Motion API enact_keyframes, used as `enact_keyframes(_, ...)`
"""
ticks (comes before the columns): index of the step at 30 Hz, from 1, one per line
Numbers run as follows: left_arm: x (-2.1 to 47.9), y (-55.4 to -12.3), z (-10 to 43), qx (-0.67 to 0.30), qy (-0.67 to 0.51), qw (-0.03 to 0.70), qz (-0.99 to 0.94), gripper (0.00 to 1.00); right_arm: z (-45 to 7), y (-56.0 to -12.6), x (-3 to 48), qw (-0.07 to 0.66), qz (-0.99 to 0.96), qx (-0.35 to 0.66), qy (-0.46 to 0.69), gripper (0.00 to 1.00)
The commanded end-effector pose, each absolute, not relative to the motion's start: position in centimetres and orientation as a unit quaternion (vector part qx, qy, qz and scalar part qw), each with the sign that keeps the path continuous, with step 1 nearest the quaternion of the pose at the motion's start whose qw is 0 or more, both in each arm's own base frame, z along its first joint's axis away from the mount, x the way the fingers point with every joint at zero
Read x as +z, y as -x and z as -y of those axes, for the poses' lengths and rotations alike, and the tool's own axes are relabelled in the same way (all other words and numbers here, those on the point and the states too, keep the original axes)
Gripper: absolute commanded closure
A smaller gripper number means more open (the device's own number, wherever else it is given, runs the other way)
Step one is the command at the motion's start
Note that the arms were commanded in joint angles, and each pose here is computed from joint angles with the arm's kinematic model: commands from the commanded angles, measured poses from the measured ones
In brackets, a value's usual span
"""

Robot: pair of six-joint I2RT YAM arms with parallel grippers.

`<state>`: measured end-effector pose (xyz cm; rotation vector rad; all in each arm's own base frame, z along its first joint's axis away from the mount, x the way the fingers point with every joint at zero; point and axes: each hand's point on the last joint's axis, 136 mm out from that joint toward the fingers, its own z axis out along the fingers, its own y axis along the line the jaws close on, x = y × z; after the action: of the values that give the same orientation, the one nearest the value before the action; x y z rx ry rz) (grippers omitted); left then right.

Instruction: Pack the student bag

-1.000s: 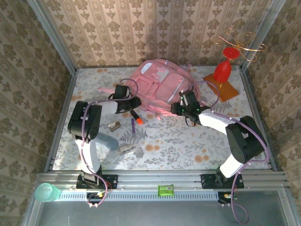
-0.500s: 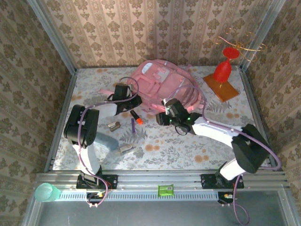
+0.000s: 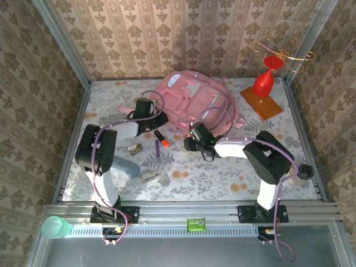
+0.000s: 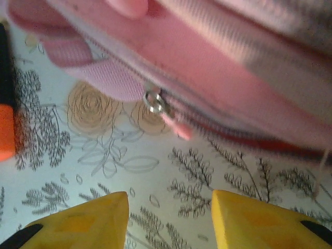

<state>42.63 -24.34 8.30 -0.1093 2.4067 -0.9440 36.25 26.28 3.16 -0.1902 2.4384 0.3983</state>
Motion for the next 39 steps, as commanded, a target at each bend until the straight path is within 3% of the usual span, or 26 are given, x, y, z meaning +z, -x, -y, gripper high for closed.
enact_keyframes(1, 11.7, -42.6, 25.7, -0.389, 0.017, 0.296, -0.872, 1.00, -26.8, -39.0, 4.7, 0.376, -0.910, 0.167, 0.051, 0.55)
enact_keyframes(13, 12.1, -42.7, 26.0, -0.393, 0.014, 0.296, -0.870, 1.00, -28.0, -41.2, 3.5, 0.400, -0.895, 0.192, 0.053, 0.63)
enact_keyframes(20, 11.9, -42.8, 25.9, -0.391, 0.016, 0.296, -0.871, 1.00, -27.4, -40.6, 3.2, 0.400, -0.895, 0.196, 0.038, 0.89)
enact_keyframes(24, 11.7, -43.4, 25.0, -0.385, 0.020, 0.301, -0.873, 1.00, -25.8, -39.3, 3.3, 0.394, -0.901, 0.181, 0.023, 0.99)
enact_keyframes(35, 10.4, -45.6, 17.9, -0.303, 0.014, 0.331, -0.894, 1.00, -15.0, -33.9, 2.6, 0.324, -0.942, 0.065, -0.055, 1.00)
enact_keyframes(39, 10.3, -46.4, 17.1, -0.273, -0.002, 0.334, -0.902, 1.00, -16.1, -34.3, 4.9, 0.333, -0.936, 0.107, -0.035, 1.00)
